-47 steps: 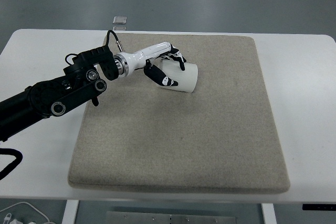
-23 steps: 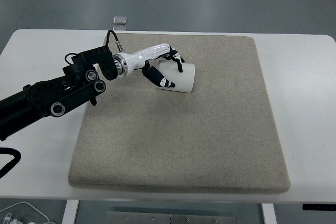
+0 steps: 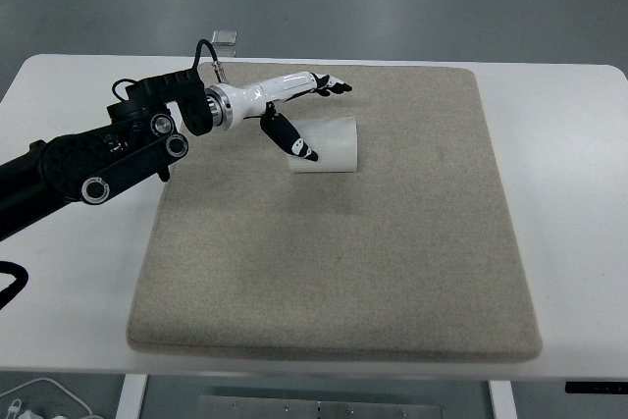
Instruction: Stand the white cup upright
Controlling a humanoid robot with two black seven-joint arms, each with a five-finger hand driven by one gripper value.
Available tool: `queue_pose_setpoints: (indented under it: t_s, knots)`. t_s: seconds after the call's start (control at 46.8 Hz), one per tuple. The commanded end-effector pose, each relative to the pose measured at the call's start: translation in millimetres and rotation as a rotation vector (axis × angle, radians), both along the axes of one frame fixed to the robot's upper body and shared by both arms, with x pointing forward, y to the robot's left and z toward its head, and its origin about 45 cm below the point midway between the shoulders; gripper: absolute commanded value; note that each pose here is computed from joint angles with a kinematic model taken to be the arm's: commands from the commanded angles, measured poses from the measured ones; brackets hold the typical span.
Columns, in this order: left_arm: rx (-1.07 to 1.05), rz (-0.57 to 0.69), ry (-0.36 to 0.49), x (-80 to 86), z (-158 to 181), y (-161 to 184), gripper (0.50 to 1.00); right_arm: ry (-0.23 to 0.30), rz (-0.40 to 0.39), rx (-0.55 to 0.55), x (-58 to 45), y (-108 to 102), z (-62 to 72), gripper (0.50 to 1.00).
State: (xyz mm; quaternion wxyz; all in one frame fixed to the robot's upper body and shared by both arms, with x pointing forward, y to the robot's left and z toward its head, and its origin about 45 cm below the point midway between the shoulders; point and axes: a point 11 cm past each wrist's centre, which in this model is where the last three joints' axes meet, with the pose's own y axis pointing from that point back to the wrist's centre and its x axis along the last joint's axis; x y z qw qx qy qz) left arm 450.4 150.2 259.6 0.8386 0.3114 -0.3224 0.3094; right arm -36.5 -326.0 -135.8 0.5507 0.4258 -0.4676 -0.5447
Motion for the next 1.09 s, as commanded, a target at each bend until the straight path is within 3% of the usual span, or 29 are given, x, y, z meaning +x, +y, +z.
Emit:
queue_pose_setpoints:
  t_s: [0.0, 0.705, 0.919, 1.068]
  knots:
    - [0.027, -0.019, -0.003, 0.7, 3.3, -0.2, 0.992, 0.0, 0.0, 0.0, 0.0, -0.1, 0.0, 0.93]
    - [0.168, -0.104, -0.041, -5.8, -3.6, -19.5, 0.973, 0.0, 0.0, 0.0, 0.0, -0.1, 0.0, 0.93]
    - [0.201, -0.09, -0.011, -7.1, -10.0, -23.3, 0.866, 0.0, 0.0, 0.0, 0.0, -0.1, 0.0, 0.93]
    - [0.206, -0.087, -0.009, -7.2, -11.1, -23.3, 0.855, 0.0, 0.0, 0.0, 0.0, -0.1, 0.0, 0.93]
